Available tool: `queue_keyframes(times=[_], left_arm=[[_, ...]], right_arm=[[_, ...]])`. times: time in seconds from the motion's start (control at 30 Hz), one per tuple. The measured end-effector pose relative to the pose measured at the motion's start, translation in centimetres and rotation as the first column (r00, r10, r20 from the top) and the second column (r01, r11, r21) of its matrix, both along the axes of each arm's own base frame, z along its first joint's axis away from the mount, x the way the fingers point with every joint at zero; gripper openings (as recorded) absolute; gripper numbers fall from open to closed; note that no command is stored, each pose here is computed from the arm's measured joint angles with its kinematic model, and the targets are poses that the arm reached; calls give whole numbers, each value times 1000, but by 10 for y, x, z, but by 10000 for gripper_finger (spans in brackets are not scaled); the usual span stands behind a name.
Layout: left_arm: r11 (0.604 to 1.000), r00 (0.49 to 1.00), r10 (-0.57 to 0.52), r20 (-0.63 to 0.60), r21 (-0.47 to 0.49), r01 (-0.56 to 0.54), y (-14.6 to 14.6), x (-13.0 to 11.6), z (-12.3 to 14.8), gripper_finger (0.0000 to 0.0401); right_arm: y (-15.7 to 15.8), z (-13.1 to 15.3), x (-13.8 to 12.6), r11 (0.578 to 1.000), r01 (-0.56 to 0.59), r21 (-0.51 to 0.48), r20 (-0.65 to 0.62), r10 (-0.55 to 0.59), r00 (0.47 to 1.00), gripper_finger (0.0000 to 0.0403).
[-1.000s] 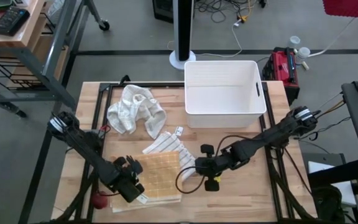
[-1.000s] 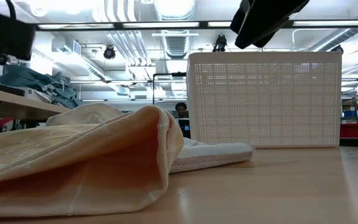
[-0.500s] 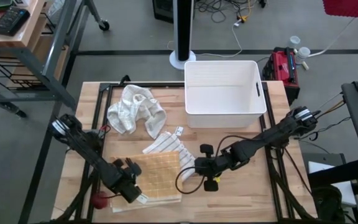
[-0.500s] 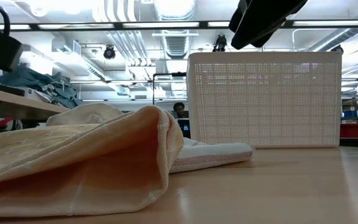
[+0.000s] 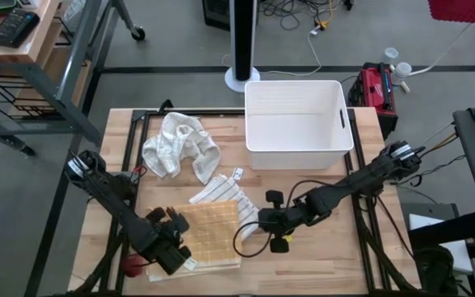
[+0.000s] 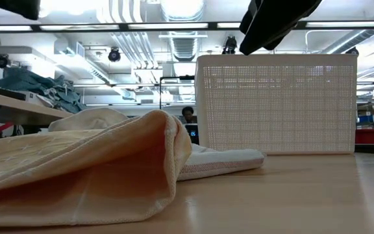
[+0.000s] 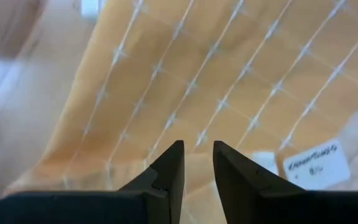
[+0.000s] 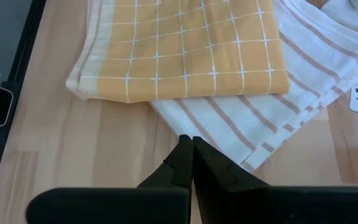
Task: Fold towel
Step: Fold the yellow squared towel
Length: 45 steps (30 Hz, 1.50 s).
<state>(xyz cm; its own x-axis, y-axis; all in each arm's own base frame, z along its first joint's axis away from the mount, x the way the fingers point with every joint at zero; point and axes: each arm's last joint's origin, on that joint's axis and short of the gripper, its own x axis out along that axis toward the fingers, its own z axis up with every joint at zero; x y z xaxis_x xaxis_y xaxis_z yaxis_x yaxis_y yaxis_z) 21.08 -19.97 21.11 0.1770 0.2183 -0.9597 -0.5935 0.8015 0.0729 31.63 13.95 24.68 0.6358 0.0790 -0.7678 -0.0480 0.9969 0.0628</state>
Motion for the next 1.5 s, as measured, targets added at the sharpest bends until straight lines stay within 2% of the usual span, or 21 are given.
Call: queue_keyframes(times=[0.17, 0.33, 0.6, 0.83, 1.1, 1.2, 1.27, 1.37, 1.5], left_arm=[[999, 999, -40, -17, -28, 40, 7, 4, -19, 76], [998, 998, 2, -65, -60, -6, 16, -4, -45, 76], [994, 995, 14, -100, -110, -25, 23, -12, -67, 76], [984, 986, 3, -169, -176, -33, 19, -14, -64, 76], [985, 978, -15, -210, -173, -22, 13, -13, -43, 76], [981, 975, -20, -222, -192, -24, 11, -13, -41, 76], [981, 975, -20, -219, -192, -23, 11, -12, -41, 76], [986, 981, -17, -191, -168, -16, 12, -11, -41, 76], [986, 986, -18, -165, -164, -9, 11, -10, -42, 76]], right_arm=[[1, 0, 0, 1000, 4, -4, 3, -4, 1000, 2], [1, 0, -1, 1000, 2, -5, 3, -2, 1000, 2], [1, -1, -1, 1000, 7, -12, 4, -7, 1000, 2], [1, -3, 0, 1000, 7, -7, 14, -7, 1000, 2], [1, -7, 0, 1000, 10, 4, 33, -10, 999, 2], [3, -12, 2, 998, -10, 58, 83, 5, 997, 2], [7, -16, 6, 991, -60, 122, 153, 41, 987, 2], [10, -22, 14, 982, -82, 167, 251, 38, 967, 2], [11, -38, 32, 981, -53, 188, 260, 2, 966, 1]])
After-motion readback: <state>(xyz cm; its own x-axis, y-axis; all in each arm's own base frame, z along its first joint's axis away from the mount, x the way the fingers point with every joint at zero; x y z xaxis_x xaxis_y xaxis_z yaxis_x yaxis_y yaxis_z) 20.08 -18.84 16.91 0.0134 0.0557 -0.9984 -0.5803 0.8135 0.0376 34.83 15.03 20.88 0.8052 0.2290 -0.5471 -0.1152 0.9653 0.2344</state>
